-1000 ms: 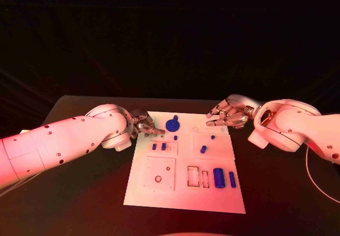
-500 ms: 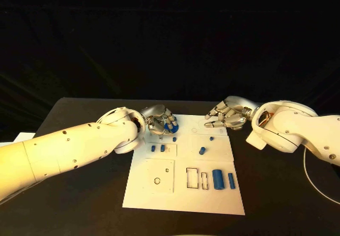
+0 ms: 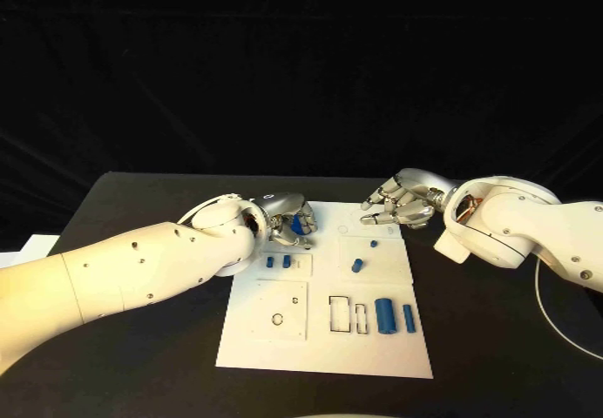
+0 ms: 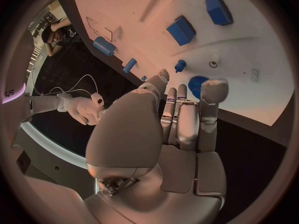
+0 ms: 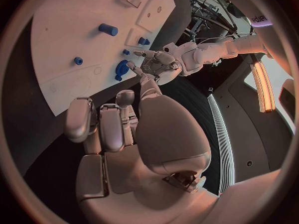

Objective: Assemble the parts on the task board

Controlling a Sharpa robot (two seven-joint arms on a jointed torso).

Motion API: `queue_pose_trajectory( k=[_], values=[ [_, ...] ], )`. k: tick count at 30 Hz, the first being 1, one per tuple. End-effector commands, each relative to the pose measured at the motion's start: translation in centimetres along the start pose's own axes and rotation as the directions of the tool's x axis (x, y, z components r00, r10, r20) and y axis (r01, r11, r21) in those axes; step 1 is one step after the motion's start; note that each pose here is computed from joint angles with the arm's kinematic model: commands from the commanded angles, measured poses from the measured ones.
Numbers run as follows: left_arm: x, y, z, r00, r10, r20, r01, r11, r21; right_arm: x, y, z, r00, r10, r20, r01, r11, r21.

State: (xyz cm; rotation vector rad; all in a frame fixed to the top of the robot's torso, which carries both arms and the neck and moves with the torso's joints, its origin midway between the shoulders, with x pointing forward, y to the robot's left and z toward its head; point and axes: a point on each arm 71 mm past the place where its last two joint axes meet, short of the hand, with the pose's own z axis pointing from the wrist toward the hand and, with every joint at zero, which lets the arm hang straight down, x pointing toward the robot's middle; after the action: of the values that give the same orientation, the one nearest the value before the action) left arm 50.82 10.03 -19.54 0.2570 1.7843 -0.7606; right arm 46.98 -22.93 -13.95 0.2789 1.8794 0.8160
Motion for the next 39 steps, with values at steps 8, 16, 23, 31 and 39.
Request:
queue_pose_trajectory(
  k=[8, 16, 23, 31, 39],
  values=[
    [0.55, -0.06, 1.19, 0.995, 0.090, -0.052, -0.091, 0.996, -0.016, 0.2, 0.2, 0.0, 1.000, -0.004, -0.013, 0.004, 1.000, -0.012],
    [0.96, -0.32, 1.65, 0.990, 0.105, -0.093, -0.107, 0.994, -0.017, 0.2, 0.2, 0.0, 1.000, -0.004, -0.014, 0.004, 1.000, -0.013],
    [1.16, -0.64, 1.73, 0.988, 0.108, -0.110, -0.110, 0.994, -0.009, 0.2, 0.2, 0.0, 1.000, -0.004, -0.015, 0.004, 1.000, -0.014],
    [1.24, -0.63, 1.74, 0.987, 0.112, -0.120, -0.115, 0.993, -0.019, 0.2, 0.2, 0.0, 1.000, -0.005, -0.016, 0.004, 1.000, -0.013],
    [1.33, -0.50, 1.73, 0.984, 0.114, -0.134, -0.119, 0.992, -0.033, 0.2, 0.2, 0.0, 1.000, -0.005, -0.017, 0.005, 1.000, -0.013]
  ],
)
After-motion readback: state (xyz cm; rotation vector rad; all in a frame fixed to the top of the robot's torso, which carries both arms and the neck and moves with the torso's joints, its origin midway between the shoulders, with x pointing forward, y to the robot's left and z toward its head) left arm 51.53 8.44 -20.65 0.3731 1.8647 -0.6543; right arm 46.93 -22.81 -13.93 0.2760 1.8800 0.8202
